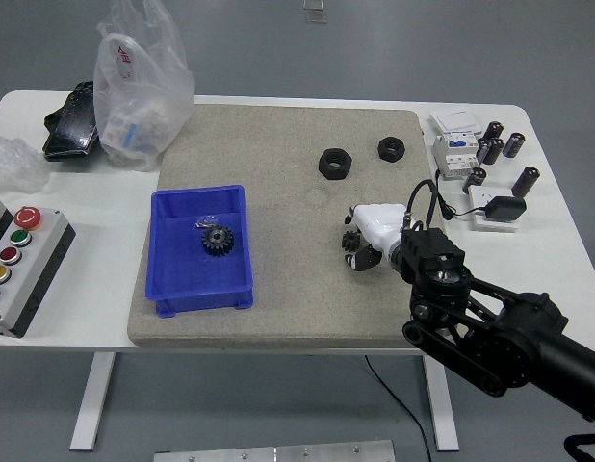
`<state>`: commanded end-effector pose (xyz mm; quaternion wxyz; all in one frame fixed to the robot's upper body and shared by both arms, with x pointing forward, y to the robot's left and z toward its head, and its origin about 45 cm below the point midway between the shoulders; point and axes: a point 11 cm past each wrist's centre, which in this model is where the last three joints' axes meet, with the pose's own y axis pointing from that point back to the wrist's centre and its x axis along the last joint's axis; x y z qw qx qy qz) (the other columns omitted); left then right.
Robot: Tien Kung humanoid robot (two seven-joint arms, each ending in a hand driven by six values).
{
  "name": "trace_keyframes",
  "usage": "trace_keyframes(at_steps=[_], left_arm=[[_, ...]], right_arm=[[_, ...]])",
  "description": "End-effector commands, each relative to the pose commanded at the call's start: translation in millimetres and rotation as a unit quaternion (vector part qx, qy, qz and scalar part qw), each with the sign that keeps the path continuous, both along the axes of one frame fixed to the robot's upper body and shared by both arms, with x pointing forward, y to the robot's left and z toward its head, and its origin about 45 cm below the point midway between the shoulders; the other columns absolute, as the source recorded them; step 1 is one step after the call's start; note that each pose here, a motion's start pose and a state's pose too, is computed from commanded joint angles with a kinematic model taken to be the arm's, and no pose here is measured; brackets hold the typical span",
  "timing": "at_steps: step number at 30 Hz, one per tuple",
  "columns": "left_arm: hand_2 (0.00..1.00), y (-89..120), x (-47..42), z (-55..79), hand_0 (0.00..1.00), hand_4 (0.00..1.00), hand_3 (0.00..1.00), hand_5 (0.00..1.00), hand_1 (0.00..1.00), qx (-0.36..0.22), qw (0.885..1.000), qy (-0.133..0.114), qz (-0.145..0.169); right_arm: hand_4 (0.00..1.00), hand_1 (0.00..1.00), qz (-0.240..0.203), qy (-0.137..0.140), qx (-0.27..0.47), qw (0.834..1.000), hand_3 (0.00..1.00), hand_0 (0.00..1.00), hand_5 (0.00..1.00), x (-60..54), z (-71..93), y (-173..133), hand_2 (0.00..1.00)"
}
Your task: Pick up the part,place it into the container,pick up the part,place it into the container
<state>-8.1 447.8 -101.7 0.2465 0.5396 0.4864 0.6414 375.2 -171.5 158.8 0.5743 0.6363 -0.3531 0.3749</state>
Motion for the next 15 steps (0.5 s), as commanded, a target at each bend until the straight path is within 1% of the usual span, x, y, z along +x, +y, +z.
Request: trace_keyframes(at_steps=[4,5,10,11,15], left_arm=[[0.764,2.0,2.3,0.6,0.827,0.842,0.83,0.492,0.733,0.003,1.0,-0.005,-0.002],[0.764,2.2,2.7,0.7,0.827,0.842,0.829,0.492,0.732,0.003,1.0,-0.006,-0.002],[0.764,1.1,1.5,0.2,0.827,0.842,0.829,0.492,0.732,0.002,1.0,-0.005,-0.002],[0.763,0.8,1.3,0.1,0.827,0.842,0.83,0.492,0.732,0.002,1.0,-0.005,-0.002],[0.763,1.3,2.5,0.2,0.827,0.842,0.83,0.492,0.732,0.002,1.0,-0.007,-0.003]], right_arm=[[0.607,0.44,-0.004,0.002,0.001,1.0,0.669,0.31,0.225,0.3,-3.4,-2.3,0.574],[0.43,0.417,-0.005,0.001,0.001,1.0,0.553,0.299,0.12,0.6,-3.7,-3.1,0.47],[0.43,0.417,-0.008,0.0,-0.005,1.0,0.553,0.299,0.12,1.8,-3.8,-7.2,0.47],[0.194,0.376,-0.007,0.0,-0.005,1.0,0.414,0.277,0.003,1.8,-3.7,-7.5,0.352],[0.194,0.376,-0.004,-0.004,0.0,1.0,0.414,0.277,0.003,1.6,-2.9,-6.6,0.352]])
